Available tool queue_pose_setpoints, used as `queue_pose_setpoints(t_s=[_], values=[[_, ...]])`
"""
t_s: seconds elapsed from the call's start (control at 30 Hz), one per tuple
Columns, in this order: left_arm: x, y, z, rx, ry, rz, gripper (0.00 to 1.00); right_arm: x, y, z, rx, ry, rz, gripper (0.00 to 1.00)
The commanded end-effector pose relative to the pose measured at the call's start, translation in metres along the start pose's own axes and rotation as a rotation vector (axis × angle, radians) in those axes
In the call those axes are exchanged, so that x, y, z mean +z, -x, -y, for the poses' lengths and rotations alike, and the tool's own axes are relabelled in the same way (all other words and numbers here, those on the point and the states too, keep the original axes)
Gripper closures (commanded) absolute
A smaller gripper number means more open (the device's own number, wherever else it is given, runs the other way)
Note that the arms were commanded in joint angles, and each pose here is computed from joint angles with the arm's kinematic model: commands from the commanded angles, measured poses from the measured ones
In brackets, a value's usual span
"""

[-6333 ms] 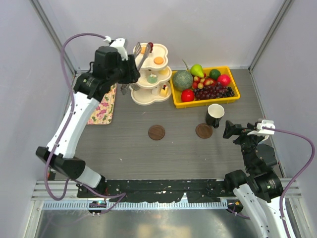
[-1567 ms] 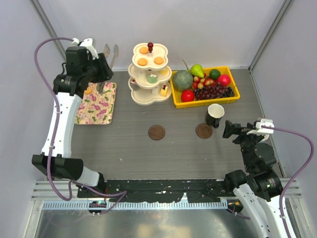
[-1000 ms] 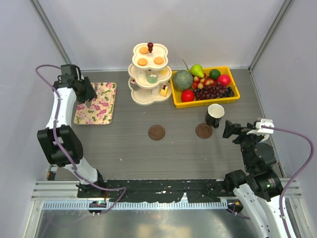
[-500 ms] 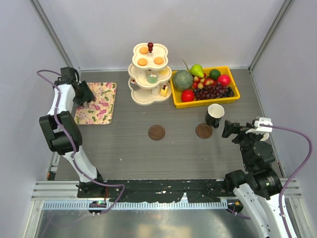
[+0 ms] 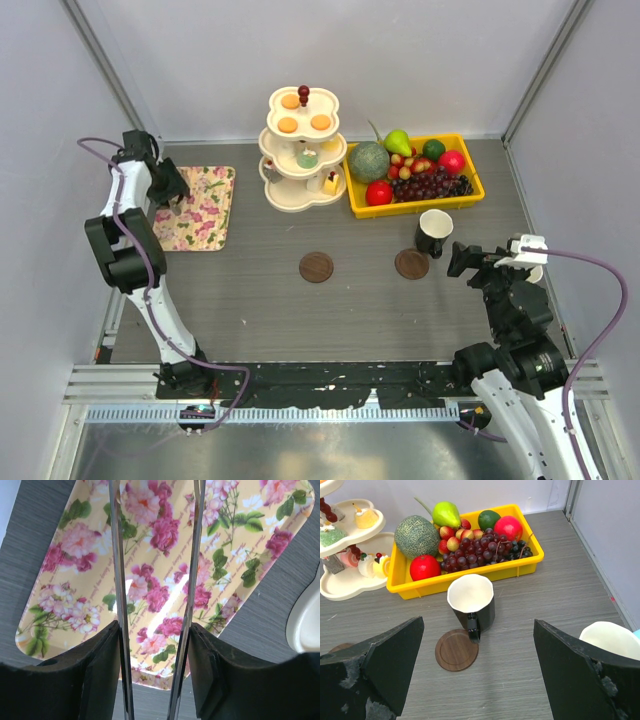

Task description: Serve the afternoon tea

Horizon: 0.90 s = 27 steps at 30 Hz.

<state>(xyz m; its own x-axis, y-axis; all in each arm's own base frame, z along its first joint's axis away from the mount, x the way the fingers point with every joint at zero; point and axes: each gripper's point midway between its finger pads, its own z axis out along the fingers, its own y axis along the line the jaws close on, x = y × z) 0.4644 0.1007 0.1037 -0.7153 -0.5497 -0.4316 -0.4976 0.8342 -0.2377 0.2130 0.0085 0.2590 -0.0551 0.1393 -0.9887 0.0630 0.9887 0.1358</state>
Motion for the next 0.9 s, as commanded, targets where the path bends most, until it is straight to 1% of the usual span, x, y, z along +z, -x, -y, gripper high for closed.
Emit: queue_pose_setpoints(t_s=[0.0, 0.17, 0.27, 0.37, 0.63, 0.87], values=[[-0.003, 0.022, 0.007, -0.015, -0.03, 0.04, 0.43, 0.003, 0.009, 0.0, -0.001, -0.008, 0.024, 0.02], [0.001, 0.019, 0.01, -0.018, -0.043, 0.021, 0.49, 0.003, 0.008, 0.0, -0.003, -0.009, 0.02, 0.02], [-0.007, 0.018, 0.013, -0.016, -0.065, 0.023, 0.57, 0.003, 0.008, 0.0, -0.003, -0.007, 0.021, 0.02], [-0.018, 0.019, 0.017, -0.007, -0.082, 0.038, 0.62, 0.002, 0.009, -0.001, -0.001, -0.002, 0.025, 0.02], [-0.067, 0.024, 0.034, 0.007, -0.161, 0.113, 0.65, 0.0, 0.012, -0.001, 0.006, 0.005, 0.04, 0.02], [-0.122, 0.026, 0.067, 0.034, -0.278, 0.209, 0.66, -0.003, 0.015, -0.003, 0.016, 0.015, 0.056, 0.02]])
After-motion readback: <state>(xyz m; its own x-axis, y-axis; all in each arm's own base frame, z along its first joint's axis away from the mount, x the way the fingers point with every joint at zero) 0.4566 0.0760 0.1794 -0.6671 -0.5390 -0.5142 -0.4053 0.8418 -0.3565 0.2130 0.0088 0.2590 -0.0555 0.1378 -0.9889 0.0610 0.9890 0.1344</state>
